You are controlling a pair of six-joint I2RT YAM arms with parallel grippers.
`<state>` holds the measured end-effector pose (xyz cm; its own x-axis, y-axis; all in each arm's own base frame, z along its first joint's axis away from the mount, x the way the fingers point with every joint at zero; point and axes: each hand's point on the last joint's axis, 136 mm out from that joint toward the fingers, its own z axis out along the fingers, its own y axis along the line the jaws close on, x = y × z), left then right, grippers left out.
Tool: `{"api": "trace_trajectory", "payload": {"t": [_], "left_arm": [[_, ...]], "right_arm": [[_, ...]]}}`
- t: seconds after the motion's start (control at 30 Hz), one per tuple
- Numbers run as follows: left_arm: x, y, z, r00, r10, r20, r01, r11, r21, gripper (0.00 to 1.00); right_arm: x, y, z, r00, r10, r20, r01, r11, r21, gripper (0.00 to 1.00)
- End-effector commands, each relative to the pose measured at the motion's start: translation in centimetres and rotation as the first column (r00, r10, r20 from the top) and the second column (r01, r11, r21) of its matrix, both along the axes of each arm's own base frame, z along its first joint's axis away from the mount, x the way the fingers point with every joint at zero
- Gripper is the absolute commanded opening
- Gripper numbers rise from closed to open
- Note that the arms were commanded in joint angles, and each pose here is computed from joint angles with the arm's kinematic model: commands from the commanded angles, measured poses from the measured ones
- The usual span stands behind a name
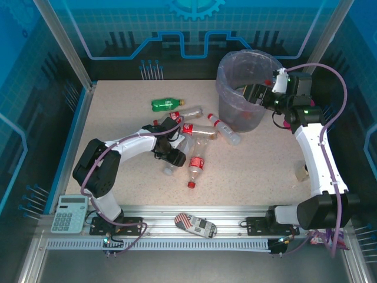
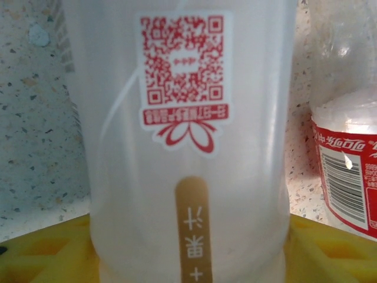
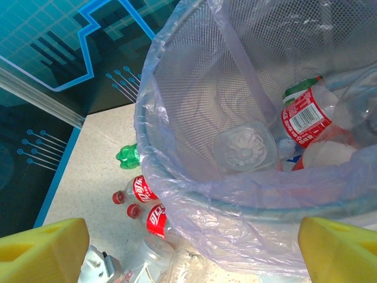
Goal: Put the plastic bottles in the bin
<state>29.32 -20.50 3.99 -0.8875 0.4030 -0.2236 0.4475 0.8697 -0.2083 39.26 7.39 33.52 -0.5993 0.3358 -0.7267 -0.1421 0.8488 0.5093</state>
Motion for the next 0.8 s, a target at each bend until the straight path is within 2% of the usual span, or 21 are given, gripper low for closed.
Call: {"api": "trace_trajectory", "payload": {"t": [0.0,0.2,0.37,0.6,0.77], "left_arm": [[-0.3,-0.4,-0.5,1.000,-0.011,-0.015,0.011,1.000,-0.005,0.64],[-0.3,0.0,1.3,0.999,-0.031,0.014,0.031,0.999,0.012,0.63],[0.4,0.9,4.4,0.995,-0.049,0.089,0.047,0.999,0.019,0.63],[2.1,0.8,11.1,0.975,0.006,0.223,0.025,0.991,-0.133,0.63],[3.4,-1.1,15.5,0.945,0.079,0.318,0.021,0.954,-0.298,0.62]], "right_arm": [[-0.1,0.6,0.8,0.999,0.021,0.026,-0.021,0.999,0.033,0.92],[-0.2,0.9,2.1,0.998,0.032,0.057,-0.034,0.999,0.040,0.92],[-0.9,1.1,3.3,0.995,0.040,0.087,-0.044,0.998,0.043,0.92],[-2.3,2.8,4.6,0.988,0.097,0.120,-0.104,0.993,0.059,0.92],[-3.3,7.6,4.7,0.968,0.215,0.129,-0.225,0.972,0.069,0.92]]}}
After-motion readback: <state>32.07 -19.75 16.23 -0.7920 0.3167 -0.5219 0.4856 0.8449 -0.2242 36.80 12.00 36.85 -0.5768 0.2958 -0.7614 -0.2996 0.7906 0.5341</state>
